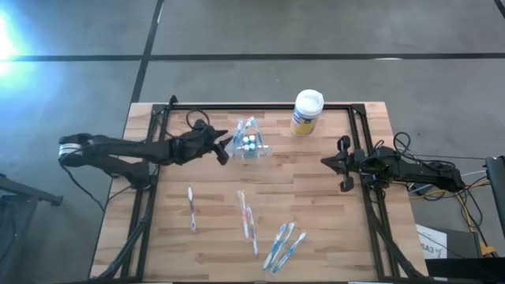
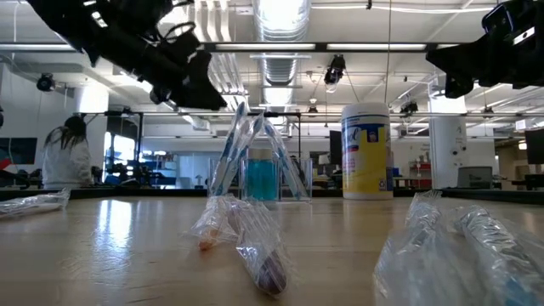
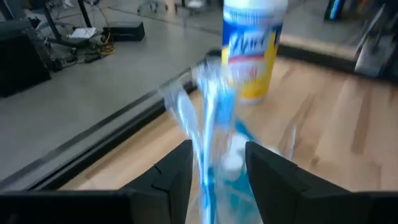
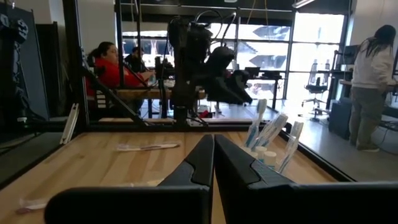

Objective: Pick & Place toothbrushing station
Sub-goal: Put the blue toothbrush into the transparent organizer

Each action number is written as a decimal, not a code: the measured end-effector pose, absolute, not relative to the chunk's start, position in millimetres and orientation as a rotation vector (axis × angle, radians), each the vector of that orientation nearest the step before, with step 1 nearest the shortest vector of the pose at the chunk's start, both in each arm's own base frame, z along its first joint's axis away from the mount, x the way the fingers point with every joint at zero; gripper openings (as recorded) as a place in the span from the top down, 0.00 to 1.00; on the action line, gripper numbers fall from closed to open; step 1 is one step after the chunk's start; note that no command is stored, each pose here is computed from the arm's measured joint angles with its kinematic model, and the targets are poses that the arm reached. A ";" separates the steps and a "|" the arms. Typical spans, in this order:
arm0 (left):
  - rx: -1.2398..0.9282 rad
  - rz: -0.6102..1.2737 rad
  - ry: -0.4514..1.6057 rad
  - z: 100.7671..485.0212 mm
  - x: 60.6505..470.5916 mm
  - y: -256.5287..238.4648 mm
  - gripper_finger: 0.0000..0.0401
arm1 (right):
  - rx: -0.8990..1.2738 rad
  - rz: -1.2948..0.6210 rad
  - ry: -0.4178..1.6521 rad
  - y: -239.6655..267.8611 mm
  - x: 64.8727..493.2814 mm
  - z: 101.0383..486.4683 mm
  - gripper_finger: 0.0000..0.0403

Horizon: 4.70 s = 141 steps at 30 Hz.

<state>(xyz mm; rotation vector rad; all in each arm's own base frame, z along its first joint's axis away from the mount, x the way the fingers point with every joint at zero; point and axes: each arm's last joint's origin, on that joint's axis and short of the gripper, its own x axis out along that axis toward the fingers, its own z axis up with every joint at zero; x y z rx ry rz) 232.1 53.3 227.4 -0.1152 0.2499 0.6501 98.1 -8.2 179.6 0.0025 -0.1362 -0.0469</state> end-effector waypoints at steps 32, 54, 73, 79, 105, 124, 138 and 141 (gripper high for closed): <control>0.113 0.736 0.379 270.7 296.8 70.8 0.99 | -0.038 -0.049 -0.165 -8.2 97.7 182.6 0.98; -0.021 0.754 0.369 262.9 276.2 79.4 0.93 | -0.027 -0.047 -0.162 -8.2 97.8 182.3 0.98; -0.022 0.541 0.278 289.9 192.4 25.0 0.88 | -0.015 -0.046 -0.161 -8.1 97.9 182.1 0.98; -0.113 0.265 0.134 251.3 159.8 12.0 0.98 | -0.011 -0.047 -0.157 -8.2 98.3 181.8 0.98; -0.302 0.018 0.055 193.0 147.3 -0.3 0.99 | -0.024 -0.062 -0.181 -8.6 98.3 184.2 0.98; -0.242 -0.108 0.283 230.3 281.5 -63.0 0.99 | -0.021 -0.076 -0.174 -9.0 98.3 183.5 0.98; -0.203 -0.167 0.578 224.6 383.3 -135.6 0.98 | 0.065 -0.066 -0.064 -8.9 99.5 172.6 0.98; -0.185 -0.198 0.594 223.2 403.5 -158.3 0.98 | 0.081 -0.067 -0.022 -8.9 99.7 168.5 0.98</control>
